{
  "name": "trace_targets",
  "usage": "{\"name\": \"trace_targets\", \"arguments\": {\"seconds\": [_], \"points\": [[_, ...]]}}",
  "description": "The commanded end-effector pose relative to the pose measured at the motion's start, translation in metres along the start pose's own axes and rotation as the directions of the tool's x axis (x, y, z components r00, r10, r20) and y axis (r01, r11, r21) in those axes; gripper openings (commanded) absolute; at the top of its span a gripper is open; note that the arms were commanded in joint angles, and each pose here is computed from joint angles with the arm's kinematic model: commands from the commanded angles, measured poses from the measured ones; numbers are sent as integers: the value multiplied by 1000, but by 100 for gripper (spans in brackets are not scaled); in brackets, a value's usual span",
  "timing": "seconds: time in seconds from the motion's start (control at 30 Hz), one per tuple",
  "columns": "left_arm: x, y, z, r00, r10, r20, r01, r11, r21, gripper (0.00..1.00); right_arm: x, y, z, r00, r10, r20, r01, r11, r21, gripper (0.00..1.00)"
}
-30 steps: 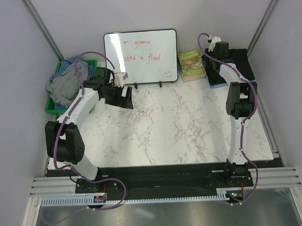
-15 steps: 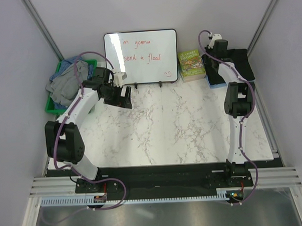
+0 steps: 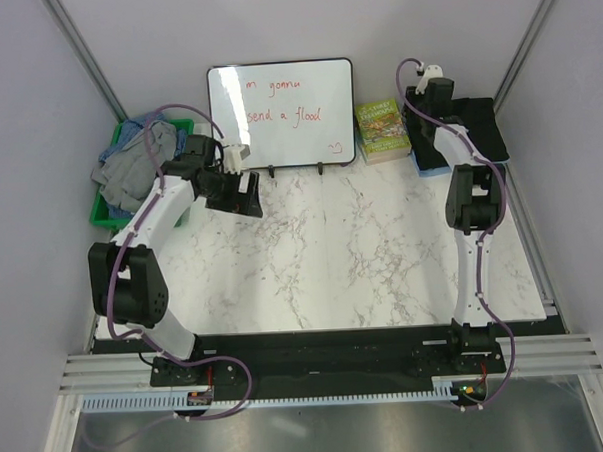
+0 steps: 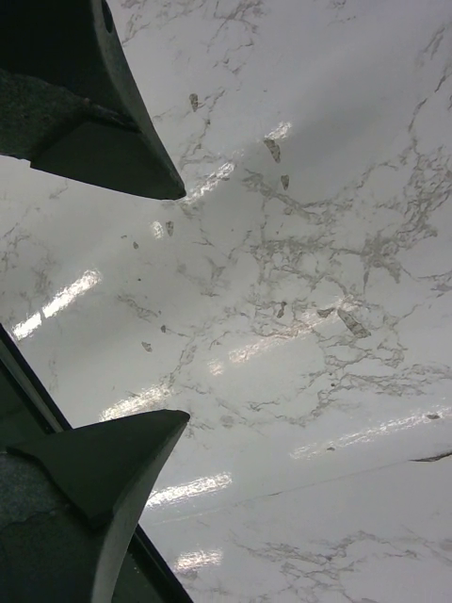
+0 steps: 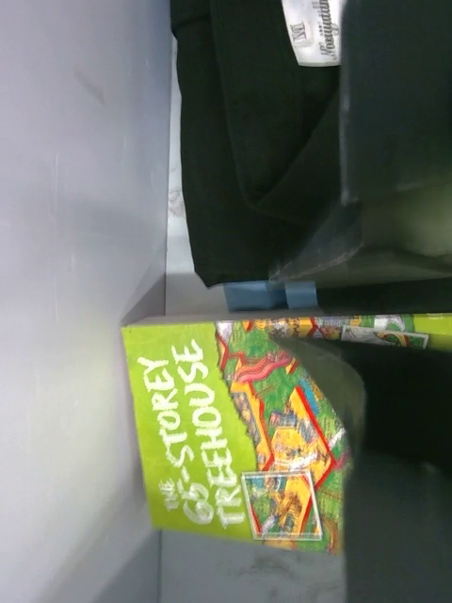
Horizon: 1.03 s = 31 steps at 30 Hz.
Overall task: Fold and stack the long sleeve shirts
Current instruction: Neatly place the folded shirt to the corner
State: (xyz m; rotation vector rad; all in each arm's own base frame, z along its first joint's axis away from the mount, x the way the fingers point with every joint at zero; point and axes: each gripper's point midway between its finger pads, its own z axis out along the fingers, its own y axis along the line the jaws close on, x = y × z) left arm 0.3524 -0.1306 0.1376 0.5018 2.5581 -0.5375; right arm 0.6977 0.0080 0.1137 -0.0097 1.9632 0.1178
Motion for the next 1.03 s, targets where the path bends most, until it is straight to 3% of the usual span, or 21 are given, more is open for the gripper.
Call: {"name": "trace_targets", "arguments": {"seconds": [0.0,0.07,0.17,0.37,0.4,0.43,0.47,0.5,0.57,0.6,0.8,1.0], "points": [[-21,-3,-16,997,-46,68,43,998,50,99,-95,17,-44,984,-18,180,27,998,-51,58],[-39,-2,-23,994,-20,109,16,999,41,99,-128,25,-72,972,-42,229,59,996,-69,79],[-61,3,-26,989,17,144,-20,1000,22,99,-148,42,-107,973,-58,224,89,987,-134,98],[-76,13,-25,983,82,164,-80,997,-23,99,-110,64,-169,993,-109,39,115,965,-234,98],[-74,15,-25,983,87,162,-83,996,-30,99,-99,85,-179,992,-129,14,127,951,-282,98],[-71,16,-24,984,91,156,-86,996,-38,99,-63,87,-183,988,-136,-68,110,948,-297,98],[-63,19,-20,987,86,137,-80,996,-48,99,-64,95,-206,985,-162,-59,136,940,-312,98],[-58,21,-19,987,94,130,-88,995,-53,99,-24,98,-213,975,-174,-140,120,936,-330,98],[-44,21,-15,988,95,122,-89,995,-53,99,-11,108,-244,968,-208,-143,148,926,-346,98],[-40,19,-16,988,89,125,-83,995,-50,99,26,109,-254,951,-224,-212,138,923,-359,98],[-12,5,-14,992,36,124,-37,999,6,99,66,122,-307,932,-287,-223,188,906,-379,98],[-15,12,-22,983,86,164,-77,995,-58,99,56,123,-317,931,-320,-176,240,900,-365,98]]}}
